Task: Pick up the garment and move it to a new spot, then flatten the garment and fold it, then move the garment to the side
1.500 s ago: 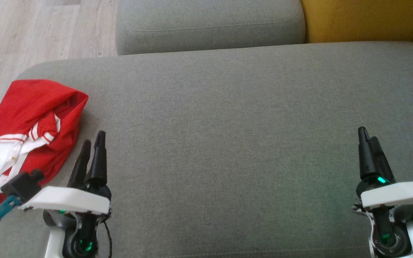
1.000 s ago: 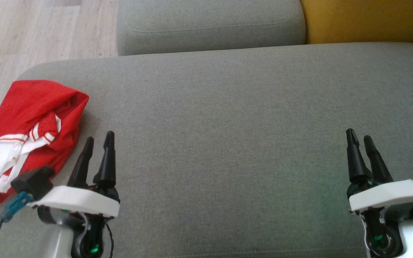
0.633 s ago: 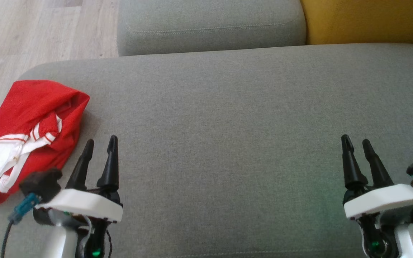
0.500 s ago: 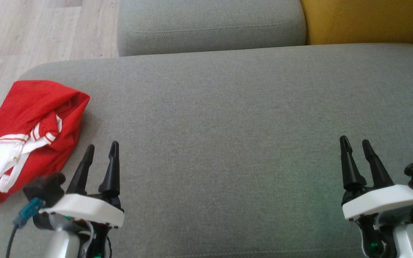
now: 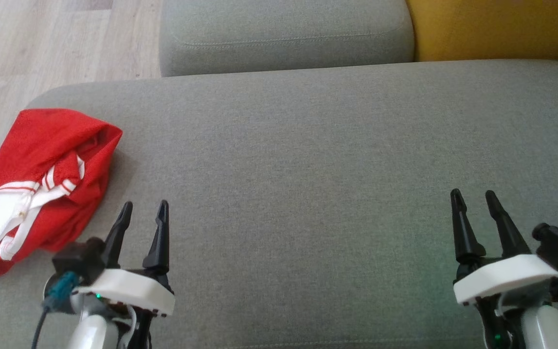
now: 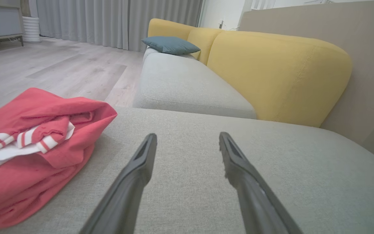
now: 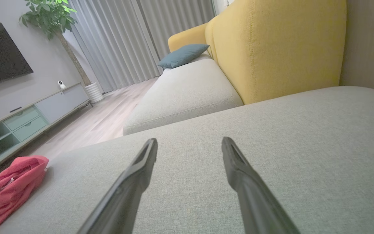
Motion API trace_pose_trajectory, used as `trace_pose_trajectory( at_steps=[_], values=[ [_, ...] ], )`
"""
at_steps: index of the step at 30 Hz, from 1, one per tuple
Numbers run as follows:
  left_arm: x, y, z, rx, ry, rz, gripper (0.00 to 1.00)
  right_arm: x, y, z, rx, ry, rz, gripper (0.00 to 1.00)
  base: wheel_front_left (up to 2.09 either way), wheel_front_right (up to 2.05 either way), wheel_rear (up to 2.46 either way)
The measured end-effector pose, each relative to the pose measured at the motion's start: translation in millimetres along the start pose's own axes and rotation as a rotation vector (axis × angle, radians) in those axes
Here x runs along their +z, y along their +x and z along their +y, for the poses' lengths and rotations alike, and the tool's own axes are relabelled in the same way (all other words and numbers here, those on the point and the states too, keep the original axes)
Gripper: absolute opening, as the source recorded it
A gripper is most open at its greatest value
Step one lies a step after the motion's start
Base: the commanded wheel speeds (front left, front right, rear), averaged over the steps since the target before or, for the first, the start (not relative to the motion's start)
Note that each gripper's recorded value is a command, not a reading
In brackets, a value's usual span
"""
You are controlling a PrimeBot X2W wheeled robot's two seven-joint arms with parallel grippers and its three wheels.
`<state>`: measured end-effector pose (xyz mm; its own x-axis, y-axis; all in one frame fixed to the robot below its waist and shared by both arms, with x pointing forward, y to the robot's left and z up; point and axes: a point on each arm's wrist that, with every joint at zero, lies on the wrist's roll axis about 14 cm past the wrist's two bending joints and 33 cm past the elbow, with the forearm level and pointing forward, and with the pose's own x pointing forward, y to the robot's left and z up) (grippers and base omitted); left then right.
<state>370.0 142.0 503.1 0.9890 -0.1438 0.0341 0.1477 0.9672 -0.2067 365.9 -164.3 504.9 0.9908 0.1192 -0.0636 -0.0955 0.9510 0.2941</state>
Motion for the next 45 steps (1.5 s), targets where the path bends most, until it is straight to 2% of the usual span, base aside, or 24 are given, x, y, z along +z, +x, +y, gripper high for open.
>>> trace_pose_trajectory(
  at_steps=[18,45],
  values=[
    [-9,-5,1,-0.012,0.173,0.005,1.00,5,2,8,0.019,-0.182,-0.017,1.00,0.00,0.00,0.00],
    [-16,-11,14,0.039,0.173,0.032,1.00,-1,2,6,0.015,-0.166,0.001,1.00,0.00,0.00,0.00]
  ],
)
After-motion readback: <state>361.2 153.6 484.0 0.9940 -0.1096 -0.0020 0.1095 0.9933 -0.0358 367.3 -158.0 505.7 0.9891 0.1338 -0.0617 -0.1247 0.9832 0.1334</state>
